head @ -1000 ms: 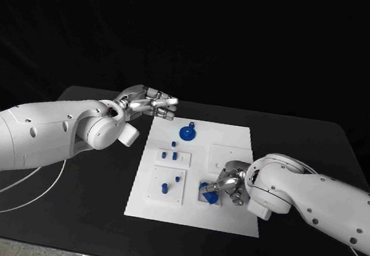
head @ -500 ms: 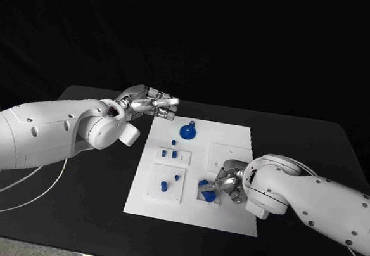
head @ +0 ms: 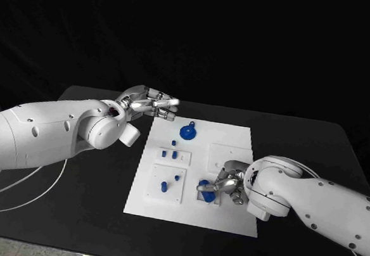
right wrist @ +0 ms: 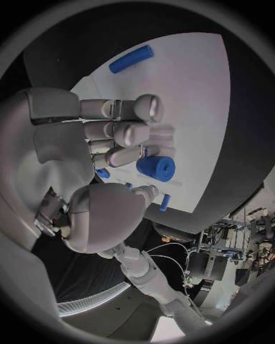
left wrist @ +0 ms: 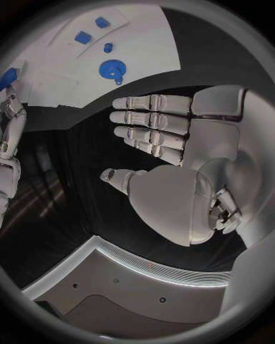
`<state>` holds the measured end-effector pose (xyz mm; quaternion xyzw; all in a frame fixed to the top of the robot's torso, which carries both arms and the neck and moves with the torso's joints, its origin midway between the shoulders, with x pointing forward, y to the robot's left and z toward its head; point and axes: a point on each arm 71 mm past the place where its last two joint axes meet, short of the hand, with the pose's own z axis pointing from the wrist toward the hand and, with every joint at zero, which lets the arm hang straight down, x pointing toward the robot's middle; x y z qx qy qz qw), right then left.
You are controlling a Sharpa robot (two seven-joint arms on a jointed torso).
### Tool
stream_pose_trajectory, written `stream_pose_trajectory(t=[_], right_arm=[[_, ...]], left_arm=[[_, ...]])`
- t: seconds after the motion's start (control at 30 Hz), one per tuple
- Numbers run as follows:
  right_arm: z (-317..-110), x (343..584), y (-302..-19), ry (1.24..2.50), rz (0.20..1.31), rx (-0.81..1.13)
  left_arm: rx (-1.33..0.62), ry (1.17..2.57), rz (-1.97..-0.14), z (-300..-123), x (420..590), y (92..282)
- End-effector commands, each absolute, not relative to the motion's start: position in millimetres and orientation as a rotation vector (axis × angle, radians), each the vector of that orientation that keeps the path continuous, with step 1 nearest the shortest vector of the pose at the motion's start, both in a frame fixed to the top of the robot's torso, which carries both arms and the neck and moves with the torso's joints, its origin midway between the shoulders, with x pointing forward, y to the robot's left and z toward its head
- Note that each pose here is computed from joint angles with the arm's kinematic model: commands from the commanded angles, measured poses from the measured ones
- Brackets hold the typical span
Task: Assemble the parts on the task board
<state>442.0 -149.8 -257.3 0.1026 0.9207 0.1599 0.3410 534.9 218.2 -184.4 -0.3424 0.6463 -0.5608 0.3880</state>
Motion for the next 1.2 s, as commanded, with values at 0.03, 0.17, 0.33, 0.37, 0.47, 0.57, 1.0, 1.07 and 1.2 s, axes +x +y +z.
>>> stream_pose_trajectory(t=[0.03,0.17,0.33,0.37,0.47,0.57,1.0,1.07,1.2], right_arm=[[-257.5,440.6,-155.8,2.388,0.365,0.270],[-256.0,437.9,-159.8,2.389,0.368,0.266],[-253.6,435.1,-165.5,2.387,0.368,0.263],[-253.1,434.6,-166.4,2.386,0.368,0.262],[-252.2,433.5,-168.2,2.389,0.369,0.255],[-251.5,431.9,-169.6,2.394,0.371,0.245],[-249.0,422.9,-160.1,2.408,0.437,0.217],[-248.3,421.5,-157.7,2.404,0.452,0.213],[-247.0,419.0,-153.0,2.398,0.481,0.204]], left_arm=[[-0.858,1.652,-1.438,-183.7,534.4,216.7],[-0.859,1.652,-1.435,-183.8,534.5,217.5],[-0.860,1.652,-1.430,-183.9,534.7,218.8],[-0.860,1.652,-1.429,-184.0,534.8,219.1],[-0.860,1.652,-1.427,-184.0,534.8,219.7],[-0.861,1.652,-1.424,-184.1,534.9,220.4],[-0.863,1.653,-1.421,-184.4,534.9,220.5],[-0.863,1.653,-1.421,-184.4,535.0,220.5],[-0.864,1.653,-1.419,-184.5,535.1,220.9]])
